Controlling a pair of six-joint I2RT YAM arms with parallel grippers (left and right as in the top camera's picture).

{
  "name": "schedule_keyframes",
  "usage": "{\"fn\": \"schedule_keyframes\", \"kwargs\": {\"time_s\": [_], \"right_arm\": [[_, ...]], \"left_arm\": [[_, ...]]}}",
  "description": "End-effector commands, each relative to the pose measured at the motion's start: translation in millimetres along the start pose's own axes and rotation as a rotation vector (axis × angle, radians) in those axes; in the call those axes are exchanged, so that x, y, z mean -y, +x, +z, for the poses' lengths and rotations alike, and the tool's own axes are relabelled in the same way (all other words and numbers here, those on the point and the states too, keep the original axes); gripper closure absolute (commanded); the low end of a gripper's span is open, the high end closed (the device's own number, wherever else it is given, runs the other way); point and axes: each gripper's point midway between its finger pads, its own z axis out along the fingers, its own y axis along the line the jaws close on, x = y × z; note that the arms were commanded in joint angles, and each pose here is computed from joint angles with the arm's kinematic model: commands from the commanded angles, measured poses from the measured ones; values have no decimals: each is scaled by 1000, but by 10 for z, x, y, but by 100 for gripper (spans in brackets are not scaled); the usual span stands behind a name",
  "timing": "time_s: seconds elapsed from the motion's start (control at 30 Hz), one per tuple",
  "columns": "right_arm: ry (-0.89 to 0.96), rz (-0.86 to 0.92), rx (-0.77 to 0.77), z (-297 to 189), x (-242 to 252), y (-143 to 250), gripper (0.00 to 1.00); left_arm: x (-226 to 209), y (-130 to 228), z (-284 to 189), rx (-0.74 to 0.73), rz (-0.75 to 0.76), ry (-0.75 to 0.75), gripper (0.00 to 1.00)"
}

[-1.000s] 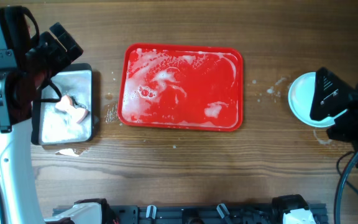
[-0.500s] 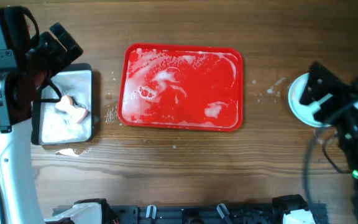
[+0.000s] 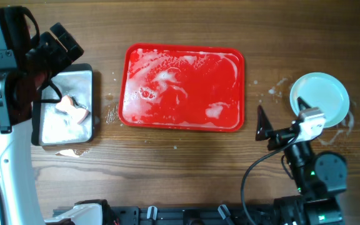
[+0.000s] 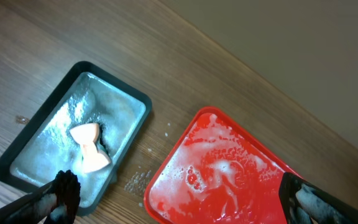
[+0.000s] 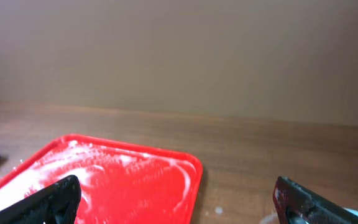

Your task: Clean dirty plates on tray and stack at the side

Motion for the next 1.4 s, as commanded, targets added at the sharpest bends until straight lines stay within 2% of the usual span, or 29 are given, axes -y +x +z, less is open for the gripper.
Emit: {"fn": "schedule_keyframes", "kwargs": {"time_s": [0.0,0.43,0.6,1.37], "right_arm": [[-30,-25,39,-37,-50,217,0],[-38,-26,80,-16,-50,671,0],[-41,56,76,-13,-50,679,0],[-40,54,69,-8,-49,696,0]], "left_arm": [[34,1,-34,3,-11,19,0],[34,1,-34,3,-11,19,0],[34,1,-34,3,-12,19,0],[2,0,-34,6,-7,1,0]]}}
